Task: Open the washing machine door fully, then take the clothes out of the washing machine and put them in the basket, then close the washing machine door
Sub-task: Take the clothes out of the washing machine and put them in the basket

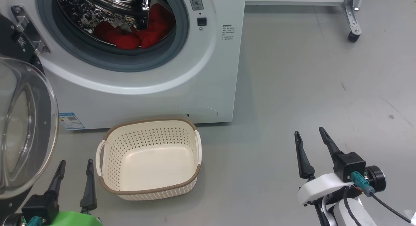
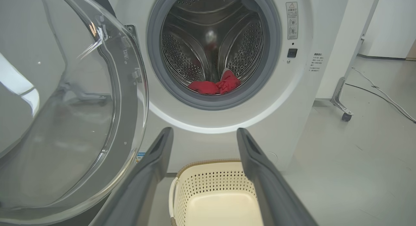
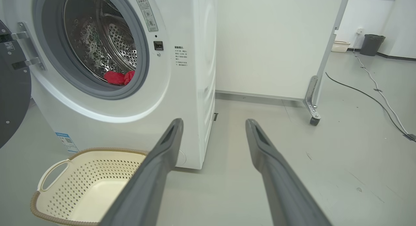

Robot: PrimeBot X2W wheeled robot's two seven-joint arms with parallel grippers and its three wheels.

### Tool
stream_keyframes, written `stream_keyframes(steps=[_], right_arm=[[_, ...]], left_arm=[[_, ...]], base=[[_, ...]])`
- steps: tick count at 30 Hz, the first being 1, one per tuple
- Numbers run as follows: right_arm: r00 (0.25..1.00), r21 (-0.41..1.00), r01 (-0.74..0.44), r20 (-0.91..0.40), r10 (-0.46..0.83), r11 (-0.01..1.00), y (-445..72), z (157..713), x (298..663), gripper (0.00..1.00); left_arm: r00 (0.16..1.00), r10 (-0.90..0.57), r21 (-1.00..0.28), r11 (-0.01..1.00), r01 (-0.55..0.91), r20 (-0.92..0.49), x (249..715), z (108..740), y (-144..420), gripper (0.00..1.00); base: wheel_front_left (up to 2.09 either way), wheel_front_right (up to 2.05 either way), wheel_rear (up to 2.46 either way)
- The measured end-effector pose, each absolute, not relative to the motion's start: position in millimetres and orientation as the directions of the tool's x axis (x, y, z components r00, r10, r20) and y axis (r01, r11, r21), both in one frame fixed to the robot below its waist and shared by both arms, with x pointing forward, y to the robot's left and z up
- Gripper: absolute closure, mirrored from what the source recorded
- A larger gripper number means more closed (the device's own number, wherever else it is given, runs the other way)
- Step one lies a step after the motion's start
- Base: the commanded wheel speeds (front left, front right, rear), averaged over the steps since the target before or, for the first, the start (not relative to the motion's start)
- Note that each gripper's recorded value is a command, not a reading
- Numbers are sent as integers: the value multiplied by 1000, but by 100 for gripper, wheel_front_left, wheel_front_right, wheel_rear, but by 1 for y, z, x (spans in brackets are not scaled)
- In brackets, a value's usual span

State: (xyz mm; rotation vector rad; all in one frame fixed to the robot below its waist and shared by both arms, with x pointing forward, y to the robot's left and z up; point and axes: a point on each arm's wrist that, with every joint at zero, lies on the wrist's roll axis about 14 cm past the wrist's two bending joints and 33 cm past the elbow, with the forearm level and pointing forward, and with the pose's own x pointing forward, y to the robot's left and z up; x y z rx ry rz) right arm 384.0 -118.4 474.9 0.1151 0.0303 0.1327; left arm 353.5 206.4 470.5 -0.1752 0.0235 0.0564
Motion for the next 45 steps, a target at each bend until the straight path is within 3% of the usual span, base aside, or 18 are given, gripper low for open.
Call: stream_keyframes(steps=[22, 45], right_arm=[[989, 115, -141, -27, 145, 983, -115, 473, 384, 0], [987, 116, -152, -31, 156, 982, -113, 472, 381, 0]], left_arm=[[997, 71, -173, 983, -70, 4, 356, 481, 211, 0], [999, 33, -225, 974, -36, -14, 353, 474, 197, 0]], base=[[106, -106, 0], [23, -23, 0]])
